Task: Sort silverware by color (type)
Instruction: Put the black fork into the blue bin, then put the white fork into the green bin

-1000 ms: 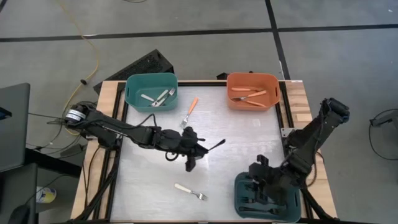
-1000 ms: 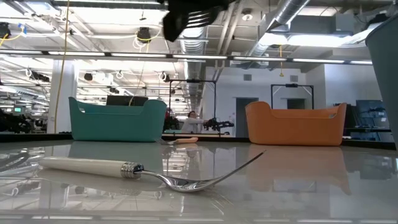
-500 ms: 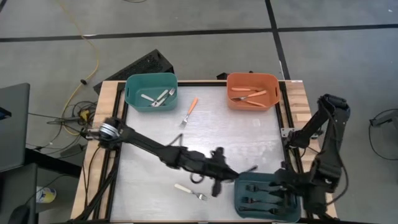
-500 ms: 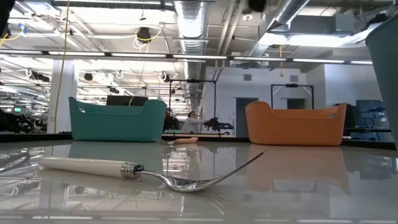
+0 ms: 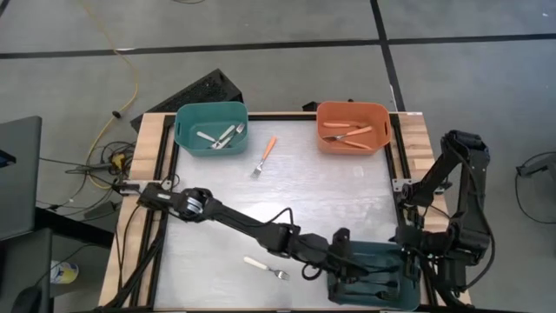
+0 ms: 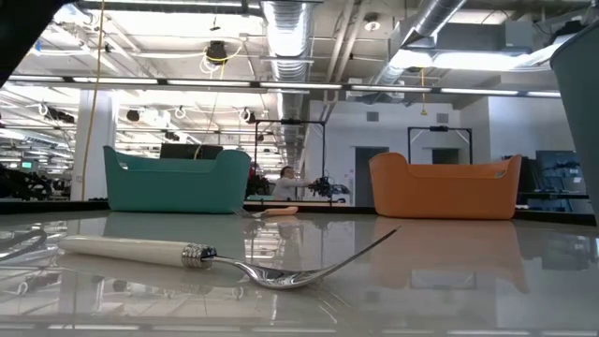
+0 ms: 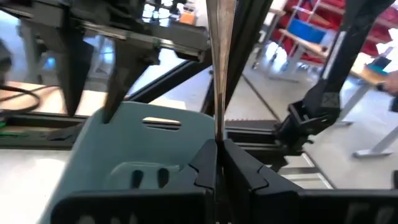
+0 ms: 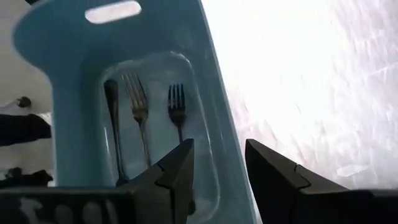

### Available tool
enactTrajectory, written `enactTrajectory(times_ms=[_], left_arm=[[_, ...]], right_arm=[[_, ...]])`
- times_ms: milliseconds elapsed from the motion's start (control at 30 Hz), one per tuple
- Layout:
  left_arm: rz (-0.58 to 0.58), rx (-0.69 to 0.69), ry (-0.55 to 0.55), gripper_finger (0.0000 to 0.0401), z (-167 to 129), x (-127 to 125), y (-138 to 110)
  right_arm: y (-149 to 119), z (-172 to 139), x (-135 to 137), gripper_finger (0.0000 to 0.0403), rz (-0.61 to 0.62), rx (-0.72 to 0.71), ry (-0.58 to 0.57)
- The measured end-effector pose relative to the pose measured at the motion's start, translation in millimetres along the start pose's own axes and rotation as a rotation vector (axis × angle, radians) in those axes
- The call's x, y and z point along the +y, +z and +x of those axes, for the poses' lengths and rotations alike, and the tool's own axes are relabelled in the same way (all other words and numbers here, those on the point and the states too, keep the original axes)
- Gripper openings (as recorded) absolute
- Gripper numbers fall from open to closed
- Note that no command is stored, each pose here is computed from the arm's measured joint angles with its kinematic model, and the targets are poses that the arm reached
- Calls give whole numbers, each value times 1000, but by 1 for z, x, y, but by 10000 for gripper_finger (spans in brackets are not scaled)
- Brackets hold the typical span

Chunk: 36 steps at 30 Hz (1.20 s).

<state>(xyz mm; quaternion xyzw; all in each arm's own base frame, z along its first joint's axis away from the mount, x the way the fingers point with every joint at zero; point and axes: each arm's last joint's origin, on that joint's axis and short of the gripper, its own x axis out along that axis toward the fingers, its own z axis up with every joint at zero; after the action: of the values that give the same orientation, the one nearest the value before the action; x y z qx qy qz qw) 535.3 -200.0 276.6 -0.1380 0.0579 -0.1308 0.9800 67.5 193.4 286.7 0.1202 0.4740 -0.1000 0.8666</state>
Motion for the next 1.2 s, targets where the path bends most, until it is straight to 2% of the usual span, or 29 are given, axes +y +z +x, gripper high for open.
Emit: enactTrajectory(times_ms=[600, 867, 1000, 1200], left_arm=[[-17, 64, 2, 4, 5, 8, -9], [-12, 138, 22, 59, 4, 9, -16], [-11, 162, -2, 91, 4, 8, -18], [-8, 245, -20, 120, -4, 18, -6]], right_arm=[[-2, 0, -1, 166, -13, 70, -11], [-2, 1, -1, 166, 2, 91, -19], [-2, 1, -1, 166, 36, 120, -24], [-2, 1, -1, 166, 118, 139, -27]])
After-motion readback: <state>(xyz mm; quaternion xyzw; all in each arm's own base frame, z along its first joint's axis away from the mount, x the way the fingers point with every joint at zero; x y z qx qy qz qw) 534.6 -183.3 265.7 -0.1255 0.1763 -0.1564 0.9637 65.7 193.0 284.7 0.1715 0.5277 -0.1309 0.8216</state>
